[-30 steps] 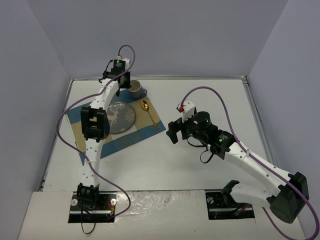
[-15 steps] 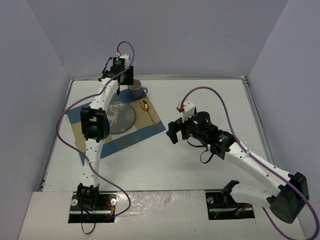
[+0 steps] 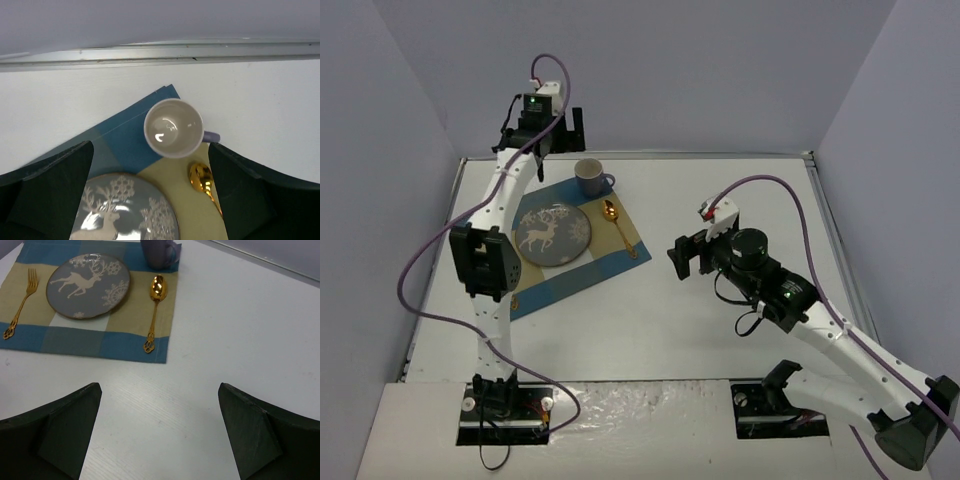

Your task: Set the dinner table for one person

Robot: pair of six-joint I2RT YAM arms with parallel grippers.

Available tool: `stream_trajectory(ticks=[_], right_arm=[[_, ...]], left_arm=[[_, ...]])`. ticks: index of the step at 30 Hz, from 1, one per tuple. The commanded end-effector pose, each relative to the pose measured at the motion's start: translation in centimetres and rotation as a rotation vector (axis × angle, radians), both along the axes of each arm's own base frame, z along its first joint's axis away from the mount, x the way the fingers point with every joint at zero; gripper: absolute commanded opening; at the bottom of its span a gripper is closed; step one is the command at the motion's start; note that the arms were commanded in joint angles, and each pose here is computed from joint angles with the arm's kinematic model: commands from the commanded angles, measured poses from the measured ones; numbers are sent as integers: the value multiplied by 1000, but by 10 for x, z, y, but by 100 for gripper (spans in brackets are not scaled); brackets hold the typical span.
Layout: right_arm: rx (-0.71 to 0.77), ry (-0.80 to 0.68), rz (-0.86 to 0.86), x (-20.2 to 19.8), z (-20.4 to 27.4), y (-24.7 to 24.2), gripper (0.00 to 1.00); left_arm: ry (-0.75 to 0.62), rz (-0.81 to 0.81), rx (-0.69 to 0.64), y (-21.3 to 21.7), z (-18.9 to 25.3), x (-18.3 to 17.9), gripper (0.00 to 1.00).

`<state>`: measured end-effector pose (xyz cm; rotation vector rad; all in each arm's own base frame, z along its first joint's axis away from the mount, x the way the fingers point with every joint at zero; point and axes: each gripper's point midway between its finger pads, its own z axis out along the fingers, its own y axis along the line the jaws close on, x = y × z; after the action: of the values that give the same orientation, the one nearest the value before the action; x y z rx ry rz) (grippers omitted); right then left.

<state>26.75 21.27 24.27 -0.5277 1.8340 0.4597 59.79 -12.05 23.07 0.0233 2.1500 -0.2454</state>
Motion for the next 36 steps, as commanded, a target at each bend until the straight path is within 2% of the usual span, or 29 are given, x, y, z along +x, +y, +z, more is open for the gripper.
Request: stream_trajectory(ticks=[1,4,6,8,11,13,16,18,22,28,36], right_arm=[[58,-137,-192,9,50,-37,100],[71,-177,-300,8,64,-62,100],[72,-199,-357,5,72,-77,100],[97,-239,-435,-1,87,-98,100],[109,-253,-479,-11,93,-115,100],[123,-259,-507,-15,94,-123,100],[129,-263,-533,-22,95,-133,100],[126,-264,-562,-25,95,-141,100],[126,-272,-620,-30,94,-156,100],[130,-307,-593,-40,100,-162,100],[170,-326,-664,-50,96,-181,100]], left_arm=[[-224,96,-1,35,131,-74,97],[-290,177,16,63,158,-142,97],[-300,217,38,78,154,-180,97],[-344,237,46,93,163,-234,97],[-274,289,84,112,129,-286,97],[-294,324,95,125,127,-326,97],[-240,389,138,143,98,-367,97],[-275,442,133,155,96,-399,97],[-311,531,143,172,82,-428,97],[-380,574,100,177,63,-435,97],[-459,592,83,181,52,-448,97]])
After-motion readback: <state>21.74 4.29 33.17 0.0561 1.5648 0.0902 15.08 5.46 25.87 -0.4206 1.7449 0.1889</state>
